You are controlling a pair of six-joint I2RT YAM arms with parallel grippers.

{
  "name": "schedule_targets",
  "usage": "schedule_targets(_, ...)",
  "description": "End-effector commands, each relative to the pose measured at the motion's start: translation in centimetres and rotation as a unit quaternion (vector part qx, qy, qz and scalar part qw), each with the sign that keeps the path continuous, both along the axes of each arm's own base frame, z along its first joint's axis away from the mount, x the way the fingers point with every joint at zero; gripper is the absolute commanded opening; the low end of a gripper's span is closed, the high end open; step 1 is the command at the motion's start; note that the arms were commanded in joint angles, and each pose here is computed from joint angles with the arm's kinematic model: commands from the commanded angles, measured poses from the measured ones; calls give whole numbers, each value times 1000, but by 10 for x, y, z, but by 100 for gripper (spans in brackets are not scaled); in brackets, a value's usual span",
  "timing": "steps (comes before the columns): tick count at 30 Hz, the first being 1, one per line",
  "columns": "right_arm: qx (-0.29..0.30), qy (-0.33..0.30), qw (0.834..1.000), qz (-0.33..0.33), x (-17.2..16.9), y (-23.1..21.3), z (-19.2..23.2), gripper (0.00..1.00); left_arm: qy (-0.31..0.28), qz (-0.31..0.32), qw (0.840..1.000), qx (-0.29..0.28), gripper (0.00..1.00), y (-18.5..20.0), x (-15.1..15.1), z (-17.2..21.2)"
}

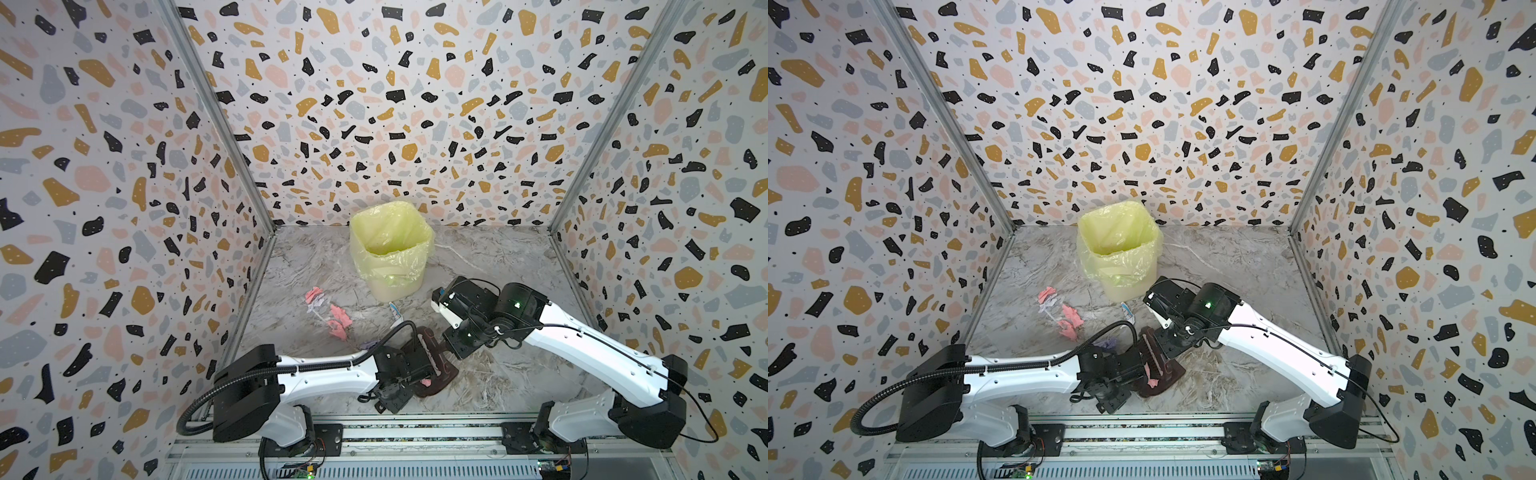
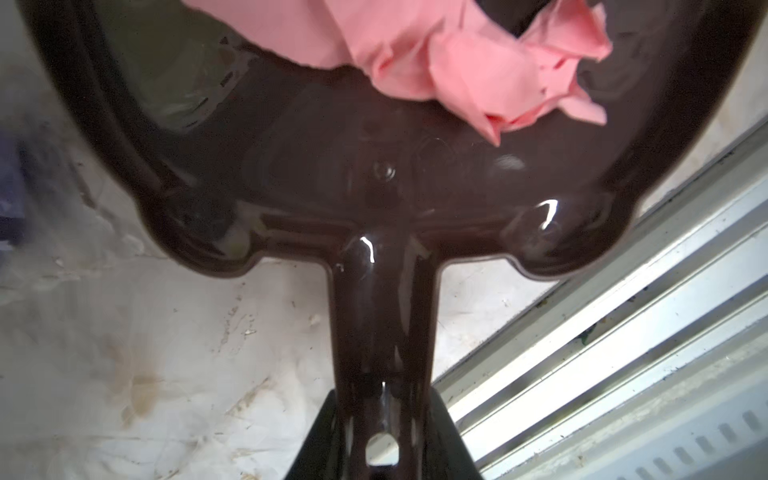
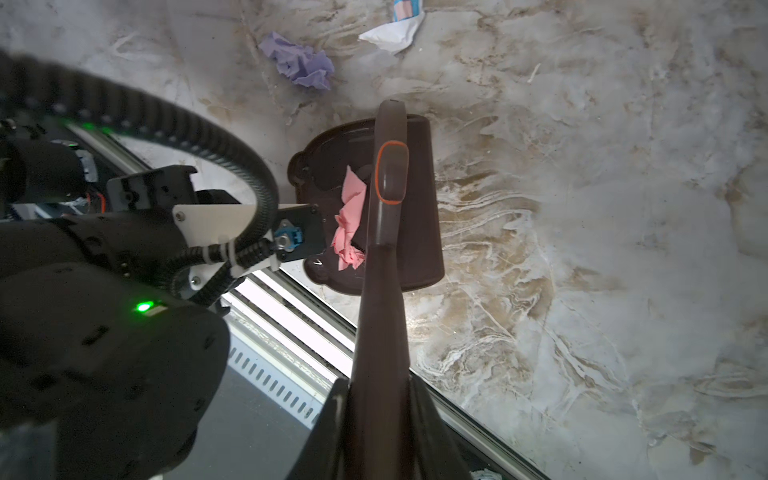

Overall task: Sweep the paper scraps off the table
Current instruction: 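Lift the dustpan with the left gripper while the right gripper draws the brush back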

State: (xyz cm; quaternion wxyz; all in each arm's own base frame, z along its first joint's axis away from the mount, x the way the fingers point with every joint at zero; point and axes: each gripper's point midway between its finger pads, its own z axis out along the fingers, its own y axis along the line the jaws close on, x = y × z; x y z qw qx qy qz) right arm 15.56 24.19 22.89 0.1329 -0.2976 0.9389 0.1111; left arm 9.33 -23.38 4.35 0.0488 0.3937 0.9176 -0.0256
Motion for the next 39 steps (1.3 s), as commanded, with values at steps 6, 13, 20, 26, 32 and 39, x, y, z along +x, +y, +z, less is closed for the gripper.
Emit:
schedule_targets(6,25,-69,994,-82,29,-49,44,0,-26,-1,1000,-14,0,-4,7,12)
schedule_targets(13,66,-100,982,-142,52,-88,56,0,-64,1,997,-32,0,-9,19,45)
schedule_targets(20,85,-127,969,-194,69,-127,59,0,-90,22,994,-60,0,-13,27,94)
schedule_targets(26,104,-131,962,-216,74,-149,56,0,-111,36,992,-57,0,-6,33,131)
schedule_targets(32,131,-123,958,-222,73,-154,48,0,-134,54,987,-73,0,-5,40,170)
schedule_targets(39,157,-112,954,-227,73,-158,35,0,-153,76,981,-93,0,-1,51,213)
